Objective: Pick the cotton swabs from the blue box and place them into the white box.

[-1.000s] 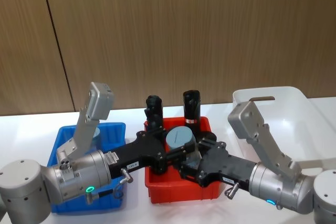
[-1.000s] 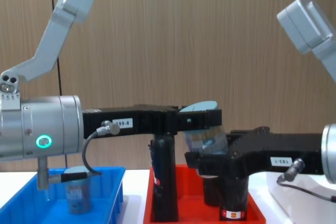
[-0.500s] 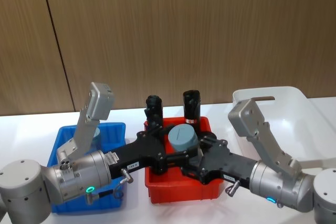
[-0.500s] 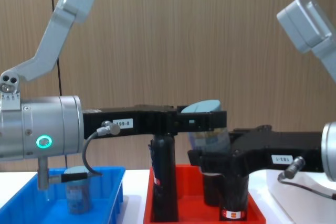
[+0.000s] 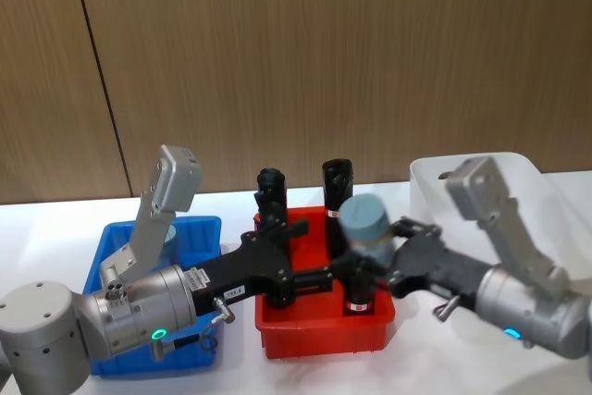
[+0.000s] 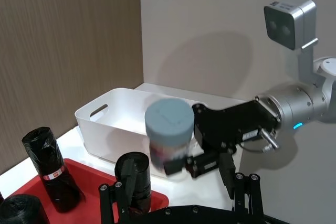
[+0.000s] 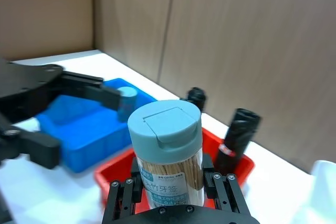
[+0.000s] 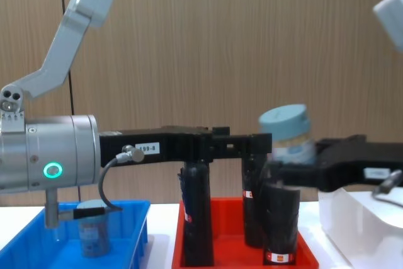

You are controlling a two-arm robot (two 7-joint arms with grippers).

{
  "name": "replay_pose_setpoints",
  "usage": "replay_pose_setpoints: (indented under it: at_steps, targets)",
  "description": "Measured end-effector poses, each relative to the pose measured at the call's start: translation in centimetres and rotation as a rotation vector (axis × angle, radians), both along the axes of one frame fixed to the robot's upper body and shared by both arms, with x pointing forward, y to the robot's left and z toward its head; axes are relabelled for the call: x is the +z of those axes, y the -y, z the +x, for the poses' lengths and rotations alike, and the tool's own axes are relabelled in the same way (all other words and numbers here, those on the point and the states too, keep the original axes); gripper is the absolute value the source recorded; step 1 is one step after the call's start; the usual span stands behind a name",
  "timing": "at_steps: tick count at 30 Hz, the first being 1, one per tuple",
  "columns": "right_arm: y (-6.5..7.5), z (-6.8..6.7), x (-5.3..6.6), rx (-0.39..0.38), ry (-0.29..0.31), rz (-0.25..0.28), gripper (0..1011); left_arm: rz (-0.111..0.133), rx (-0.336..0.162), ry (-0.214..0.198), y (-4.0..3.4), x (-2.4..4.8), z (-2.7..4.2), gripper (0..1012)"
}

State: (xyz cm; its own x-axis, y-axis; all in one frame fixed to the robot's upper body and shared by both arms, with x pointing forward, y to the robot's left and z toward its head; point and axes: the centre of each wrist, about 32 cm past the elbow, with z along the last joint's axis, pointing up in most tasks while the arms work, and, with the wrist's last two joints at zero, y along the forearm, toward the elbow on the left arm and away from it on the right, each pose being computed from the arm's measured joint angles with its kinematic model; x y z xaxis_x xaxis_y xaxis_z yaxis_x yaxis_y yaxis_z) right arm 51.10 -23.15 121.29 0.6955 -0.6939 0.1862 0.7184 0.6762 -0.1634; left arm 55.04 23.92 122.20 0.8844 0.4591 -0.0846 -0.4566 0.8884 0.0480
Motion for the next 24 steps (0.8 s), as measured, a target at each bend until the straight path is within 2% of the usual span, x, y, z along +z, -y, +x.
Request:
replay_pose_setpoints:
  at_steps: [13, 24]
  targets:
    - [4.2, 0.9, 0.7, -0.143, 0.043, -0.004, 647, 0.0, 0.0, 0.0, 0.0, 0.0, 0.0, 1004]
    - [6.6, 2.6, 0.2, -0.261, 0.023, -0.02, 647, 0.0, 0.0, 0.0, 0.0, 0.0, 0.0, 1004]
